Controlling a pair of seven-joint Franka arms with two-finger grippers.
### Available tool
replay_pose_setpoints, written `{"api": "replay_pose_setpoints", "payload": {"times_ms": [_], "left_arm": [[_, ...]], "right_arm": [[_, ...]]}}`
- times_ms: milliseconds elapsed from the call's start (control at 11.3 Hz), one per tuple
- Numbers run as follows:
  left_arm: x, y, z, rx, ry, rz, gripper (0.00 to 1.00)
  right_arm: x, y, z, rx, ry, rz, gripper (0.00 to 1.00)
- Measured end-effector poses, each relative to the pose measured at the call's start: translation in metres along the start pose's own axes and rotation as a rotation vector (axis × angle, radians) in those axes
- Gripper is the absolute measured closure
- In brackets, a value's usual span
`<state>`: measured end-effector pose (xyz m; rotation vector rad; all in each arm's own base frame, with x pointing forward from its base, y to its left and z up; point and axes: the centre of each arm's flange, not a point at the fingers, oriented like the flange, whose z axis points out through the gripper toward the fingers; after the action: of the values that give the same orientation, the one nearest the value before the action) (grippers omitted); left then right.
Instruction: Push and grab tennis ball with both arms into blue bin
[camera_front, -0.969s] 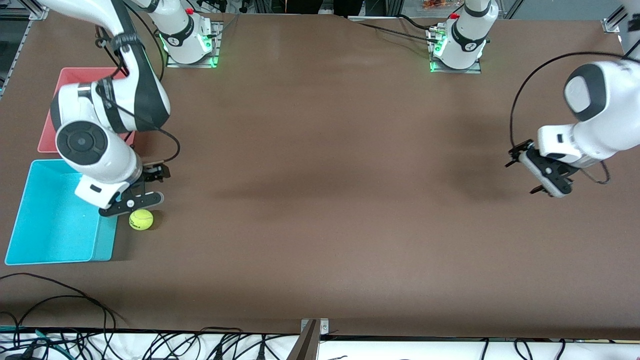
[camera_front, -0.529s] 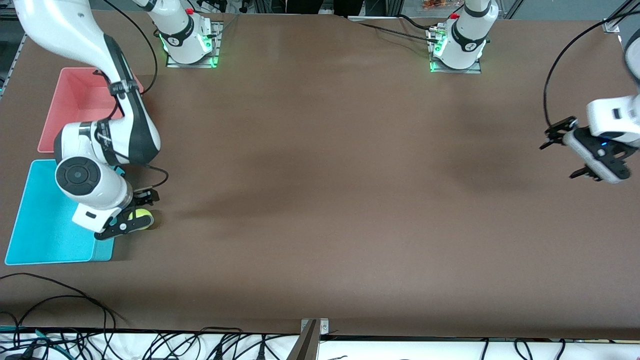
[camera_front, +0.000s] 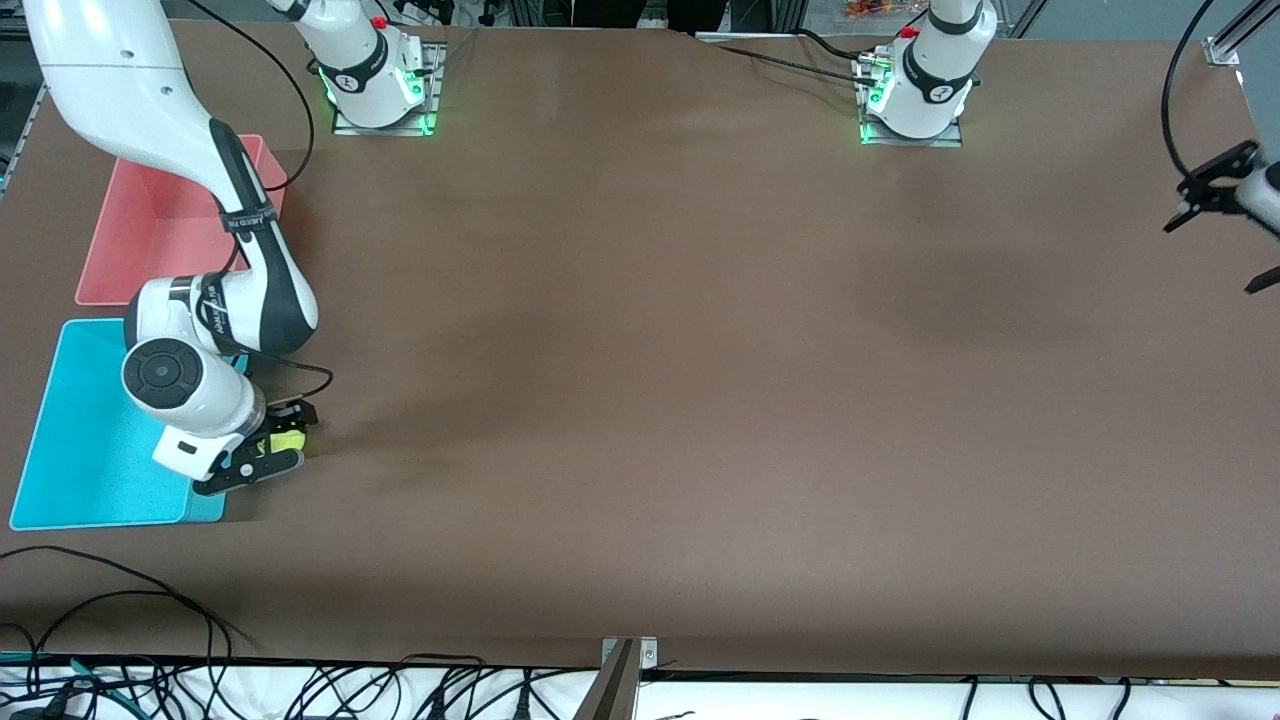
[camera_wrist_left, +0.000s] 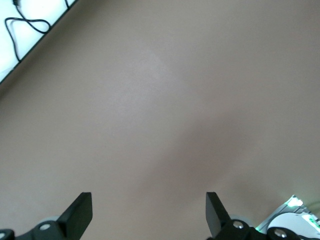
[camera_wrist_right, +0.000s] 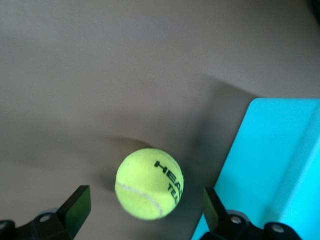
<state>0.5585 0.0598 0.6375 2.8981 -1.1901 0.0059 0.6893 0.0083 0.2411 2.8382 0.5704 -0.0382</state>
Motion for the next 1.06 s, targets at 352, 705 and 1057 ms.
{"api": "replay_pose_setpoints", "payload": {"times_ms": [352, 705, 1057], "left_arm": [[-0.003, 0.028, -0.029, -0.013, -0.009, -0.264, 0.00], [0.025, 0.054, -0.023, -0.026, -0.033, -0.424, 0.00], [0.024, 0.054, -0.022, -0.027, -0.038, -0.481, 0.00]], "right_arm": [[-0.007, 0.000, 0.044, 0.015, 0.014, 0.002, 0.00], [-0.007, -0.002, 0.047, 0.016, 0.020, 0.003, 0.34], [-0.007, 0.003, 0.036, 0.016, -0.012, 0.009, 0.34]]}}
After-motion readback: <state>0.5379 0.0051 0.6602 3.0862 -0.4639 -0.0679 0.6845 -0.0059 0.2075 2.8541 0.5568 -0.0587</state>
